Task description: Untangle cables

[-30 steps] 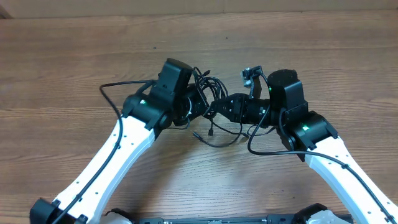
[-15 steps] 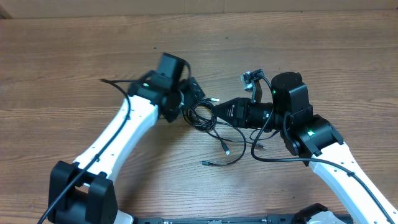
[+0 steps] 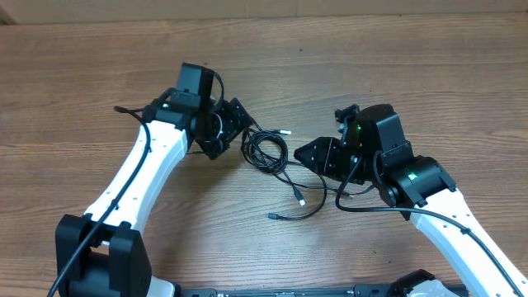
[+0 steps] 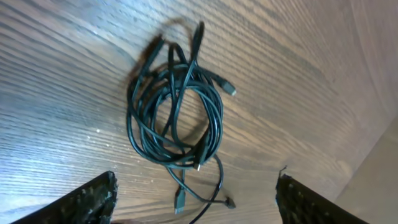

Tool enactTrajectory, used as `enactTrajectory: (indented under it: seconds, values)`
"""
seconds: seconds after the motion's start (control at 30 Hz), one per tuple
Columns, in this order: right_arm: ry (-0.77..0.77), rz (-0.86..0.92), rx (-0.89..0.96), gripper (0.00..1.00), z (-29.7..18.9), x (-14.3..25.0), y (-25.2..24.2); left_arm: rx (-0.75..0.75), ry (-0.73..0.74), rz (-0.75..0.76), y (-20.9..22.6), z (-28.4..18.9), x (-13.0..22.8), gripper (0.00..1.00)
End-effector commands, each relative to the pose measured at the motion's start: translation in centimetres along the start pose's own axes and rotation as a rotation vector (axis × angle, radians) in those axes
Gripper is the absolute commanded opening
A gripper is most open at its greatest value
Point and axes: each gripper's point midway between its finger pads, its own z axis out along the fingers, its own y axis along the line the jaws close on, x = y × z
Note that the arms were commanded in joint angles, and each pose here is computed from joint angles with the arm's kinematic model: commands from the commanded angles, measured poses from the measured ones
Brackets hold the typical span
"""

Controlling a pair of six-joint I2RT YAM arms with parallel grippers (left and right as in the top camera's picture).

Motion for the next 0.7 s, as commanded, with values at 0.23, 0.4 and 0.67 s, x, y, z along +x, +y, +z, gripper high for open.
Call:
enactTrajectory:
  seconds: [0.23, 0.4, 0.67]
  values:
    - [-0.067, 0.009, 0.116, 0.62, -0.7, -0.9, -1.7, -0.196, -0.104, -0.086, 1.8, 0.9, 2.0, 0.83]
    - [-0.057, 0.015, 0.124, 0.66, -0.8, -0.7, -1.9, -0.238, -0.113, -0.158, 2.6, 2.0, 2.6, 0.76]
    - [-0.052, 0.030, 0.176, 0.70, -0.9, -0.3, -3.0, -0.334, -0.058, -0.331, 5.6, 4.9, 3.8, 0.67]
